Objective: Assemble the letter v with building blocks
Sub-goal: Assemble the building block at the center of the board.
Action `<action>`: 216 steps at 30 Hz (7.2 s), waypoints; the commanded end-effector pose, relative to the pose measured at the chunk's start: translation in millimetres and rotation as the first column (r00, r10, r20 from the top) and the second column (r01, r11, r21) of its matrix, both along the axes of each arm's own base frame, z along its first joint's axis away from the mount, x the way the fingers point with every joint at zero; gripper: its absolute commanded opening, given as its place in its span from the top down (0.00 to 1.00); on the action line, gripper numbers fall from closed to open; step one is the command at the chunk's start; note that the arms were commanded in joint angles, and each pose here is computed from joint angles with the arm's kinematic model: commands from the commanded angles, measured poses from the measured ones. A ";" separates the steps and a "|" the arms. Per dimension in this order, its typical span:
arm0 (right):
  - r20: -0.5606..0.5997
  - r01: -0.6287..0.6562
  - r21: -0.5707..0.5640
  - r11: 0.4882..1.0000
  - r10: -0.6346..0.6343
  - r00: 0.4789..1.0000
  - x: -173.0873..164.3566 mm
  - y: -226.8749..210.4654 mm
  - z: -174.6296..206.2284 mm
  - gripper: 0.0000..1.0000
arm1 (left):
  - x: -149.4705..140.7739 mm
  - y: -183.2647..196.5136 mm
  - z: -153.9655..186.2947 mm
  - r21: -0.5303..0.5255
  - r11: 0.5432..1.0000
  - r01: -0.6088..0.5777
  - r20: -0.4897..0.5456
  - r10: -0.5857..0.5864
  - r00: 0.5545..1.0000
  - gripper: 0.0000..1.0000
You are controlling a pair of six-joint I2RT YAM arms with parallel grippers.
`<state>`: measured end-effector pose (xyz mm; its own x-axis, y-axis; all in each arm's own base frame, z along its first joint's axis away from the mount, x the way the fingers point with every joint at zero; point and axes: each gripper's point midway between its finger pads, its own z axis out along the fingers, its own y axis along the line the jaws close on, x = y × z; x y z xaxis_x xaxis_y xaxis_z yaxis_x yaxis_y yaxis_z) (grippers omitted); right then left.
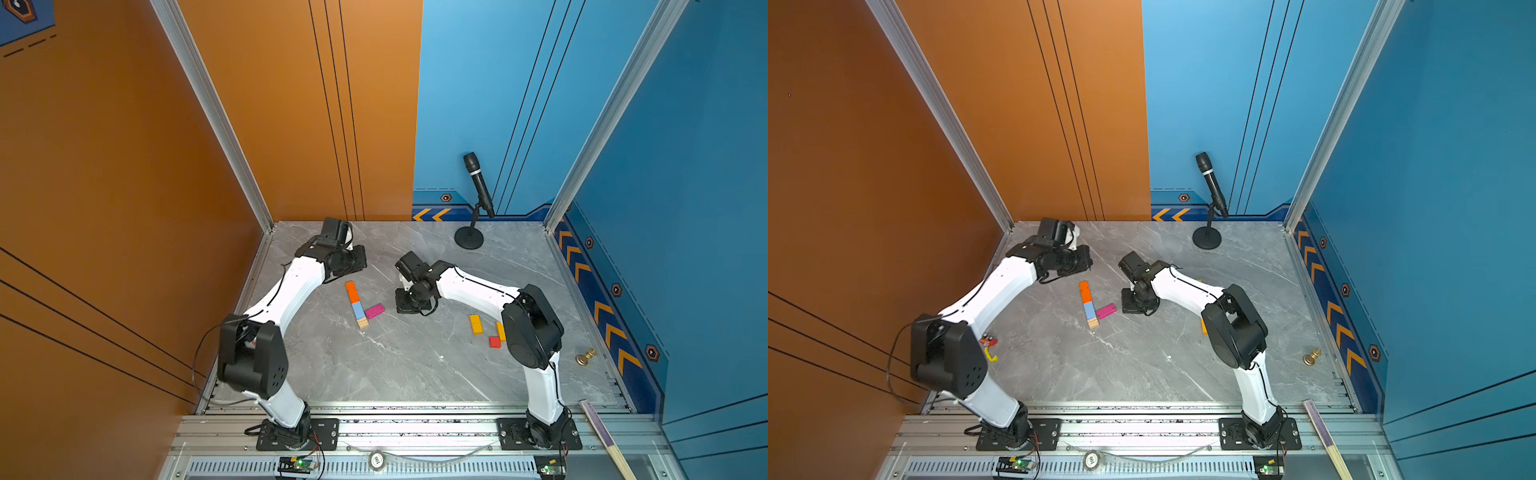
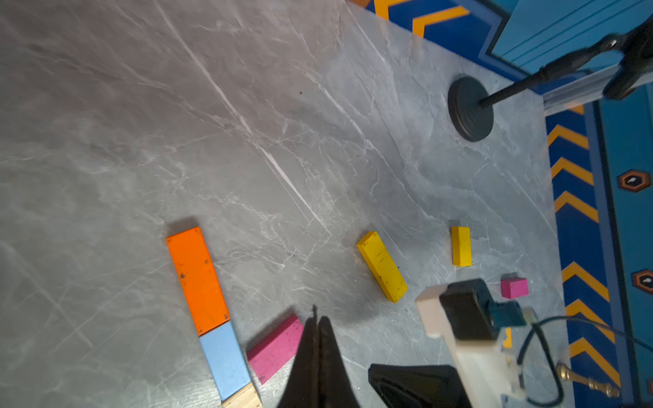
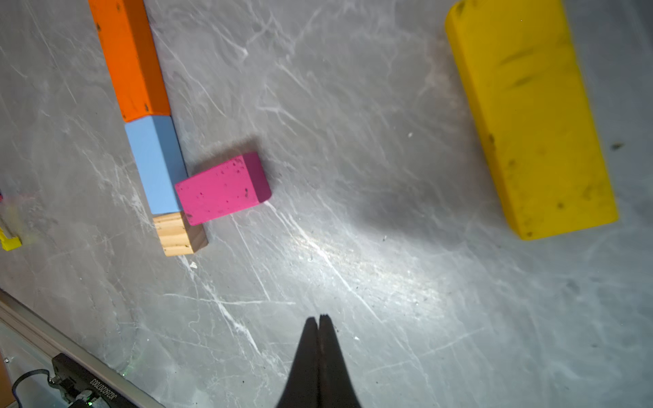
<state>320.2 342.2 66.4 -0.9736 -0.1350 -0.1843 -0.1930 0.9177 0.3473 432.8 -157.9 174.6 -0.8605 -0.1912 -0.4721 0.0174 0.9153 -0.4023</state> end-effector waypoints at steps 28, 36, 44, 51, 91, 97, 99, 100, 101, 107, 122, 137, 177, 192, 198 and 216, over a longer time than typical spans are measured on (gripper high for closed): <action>-0.017 0.117 0.250 0.961 -0.117 0.993 -8.9 34.6 0.0 1.00 | -46.0 -6.7 -135.7 0.249 0.943 0.223 -0.441 -0.095 0.893 1.00; -0.016 0.118 0.252 0.961 -0.118 0.993 -9.4 35.4 0.6 1.00 | -51.8 -5.8 -145.9 0.251 0.941 0.225 -0.468 -0.086 0.880 1.00; -0.016 0.126 0.246 0.961 -0.126 0.992 -11.6 31.7 -1.0 1.00 | -58.3 -2.4 -157.5 0.268 0.936 0.230 -0.494 -0.071 0.866 1.00; -0.014 0.131 0.243 0.961 -0.131 0.991 -12.4 29.5 -0.8 1.00 | -62.1 -5.8 -160.9 0.257 0.939 0.229 -0.507 -0.070 0.859 1.00; -0.018 0.149 0.220 0.964 -0.149 0.989 -11.1 23.6 -10.3 1.00 | -69.7 -17.3 -147.4 0.286 0.932 0.222 -0.476 -0.063 0.877 1.00; 0.009 0.157 0.222 0.963 -0.163 0.987 -1.1 15.1 -0.8 1.00 | -34.3 -31.2 -115.8 0.271 0.946 0.180 -0.372 -0.070 0.926 1.00; 0.014 0.157 0.218 0.963 -0.164 0.986 1.9 12.2 0.7 1.00 | -20.4 -37.6 -102.1 0.258 0.952 0.166 -0.330 -0.074 0.941 1.00; 0.016 0.158 0.218 0.963 -0.166 0.986 3.5 10.5 1.6 0.99 | -14.4 -40.7 -94.9 0.250 0.955 0.158 -0.309 -0.076 0.948 1.00; 0.021 0.155 0.218 0.964 -0.163 0.986 5.3 9.9 2.3 0.97 | -8.1 -44.3 -85.8 0.240 0.959 0.153 -0.286 -0.081 0.955 1.00; 0.038 0.129 0.206 0.970 -0.139 0.990 20.2 7.4 4.0 0.75 | 3.8 -37.6 -7.2 0.223 0.973 0.063 -0.098 -0.042 0.994 1.00; 0.003 0.018 0.220 0.975 -0.019 1.000 65.3 25.7 -21.1 0.32 | -133.3 82.2 2.4 0.087 0.946 -0.312 -0.045 0.317 0.947 0.89; -0.036 -0.034 0.198 0.980 0.042 0.998 43.6 42.1 -36.3 0.39 | -174.7 62.3 -92.7 -0.038 0.939 -0.342 -0.246 0.323 0.914 0.69; -0.052 -0.061 0.155 0.986 0.070 0.996 22.8 53.8 -47.9 0.54 | -135.2 21.9 -139.5 -0.114 0.946 -0.303 -0.300 0.258 0.918 0.75; -0.041 -0.062 0.156 0.986 0.069 0.997 30.4 55.9 -48.3 0.48 | -132.9 27.1 -124.8 -0.106 0.945 -0.310 -0.247 0.277 0.929 0.66; -0.021 -0.065 0.123 0.990 0.068 0.997 37.9 50.1 -50.0 0.45 | -132.3 25.0 -131.4 -0.095 0.950 -0.299 -0.261 0.266 0.928 0.65; -0.048 -0.101 0.114 0.988 0.107 0.993 25.1 58.8 -56.3 0.56 | -126.6 22.9 -136.2 -0.093 0.948 -0.305 -0.263 0.272 0.926 0.61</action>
